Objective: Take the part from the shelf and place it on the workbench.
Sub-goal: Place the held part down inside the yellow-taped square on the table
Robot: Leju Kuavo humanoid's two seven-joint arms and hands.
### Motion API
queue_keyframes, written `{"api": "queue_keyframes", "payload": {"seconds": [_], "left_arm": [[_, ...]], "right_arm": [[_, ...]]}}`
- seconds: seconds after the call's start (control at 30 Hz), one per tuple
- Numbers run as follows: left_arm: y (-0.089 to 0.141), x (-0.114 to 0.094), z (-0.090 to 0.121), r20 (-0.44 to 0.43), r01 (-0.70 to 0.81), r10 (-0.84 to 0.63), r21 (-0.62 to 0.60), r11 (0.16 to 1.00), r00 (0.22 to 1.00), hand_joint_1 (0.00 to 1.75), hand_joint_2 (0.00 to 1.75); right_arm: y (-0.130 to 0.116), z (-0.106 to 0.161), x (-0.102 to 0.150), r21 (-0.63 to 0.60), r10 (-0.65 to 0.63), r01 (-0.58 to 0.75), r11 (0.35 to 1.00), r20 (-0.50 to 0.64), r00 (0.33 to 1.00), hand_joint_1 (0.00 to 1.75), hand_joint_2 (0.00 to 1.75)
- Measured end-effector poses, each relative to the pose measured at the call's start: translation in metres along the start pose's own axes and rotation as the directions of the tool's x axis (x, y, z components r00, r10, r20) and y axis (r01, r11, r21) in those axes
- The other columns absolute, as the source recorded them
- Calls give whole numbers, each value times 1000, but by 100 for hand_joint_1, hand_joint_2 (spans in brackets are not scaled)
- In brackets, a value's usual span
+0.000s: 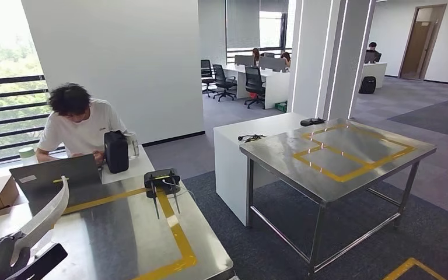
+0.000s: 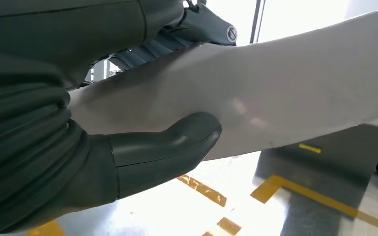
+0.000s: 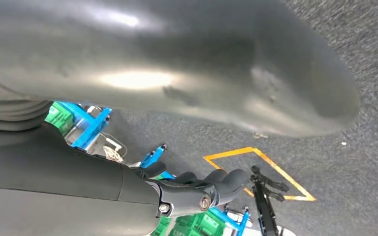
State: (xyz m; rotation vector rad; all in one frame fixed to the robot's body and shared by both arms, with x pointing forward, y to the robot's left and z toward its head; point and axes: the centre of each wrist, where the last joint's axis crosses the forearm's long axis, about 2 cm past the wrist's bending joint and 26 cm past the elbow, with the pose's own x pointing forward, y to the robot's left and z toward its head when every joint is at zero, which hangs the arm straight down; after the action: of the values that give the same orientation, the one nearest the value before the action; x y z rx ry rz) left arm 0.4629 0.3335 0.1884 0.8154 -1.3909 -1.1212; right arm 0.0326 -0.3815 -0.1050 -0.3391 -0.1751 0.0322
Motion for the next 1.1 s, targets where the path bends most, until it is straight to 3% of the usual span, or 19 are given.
{"api": "queue_keyframes", "payload": {"seconds": [0.67,1.1], "left_arm": [[-13,5,2,10,-9,9,-21,1000,1000,157,175],[-19,-16,12,-36,-20,18,-33,999,999,157,175]], "right_arm": [[-2,0,1,-6,-29,28,1000,-15,999,0,0],[-1,0,-1,-2,-20,20,1000,-26,999,0,0]]}}
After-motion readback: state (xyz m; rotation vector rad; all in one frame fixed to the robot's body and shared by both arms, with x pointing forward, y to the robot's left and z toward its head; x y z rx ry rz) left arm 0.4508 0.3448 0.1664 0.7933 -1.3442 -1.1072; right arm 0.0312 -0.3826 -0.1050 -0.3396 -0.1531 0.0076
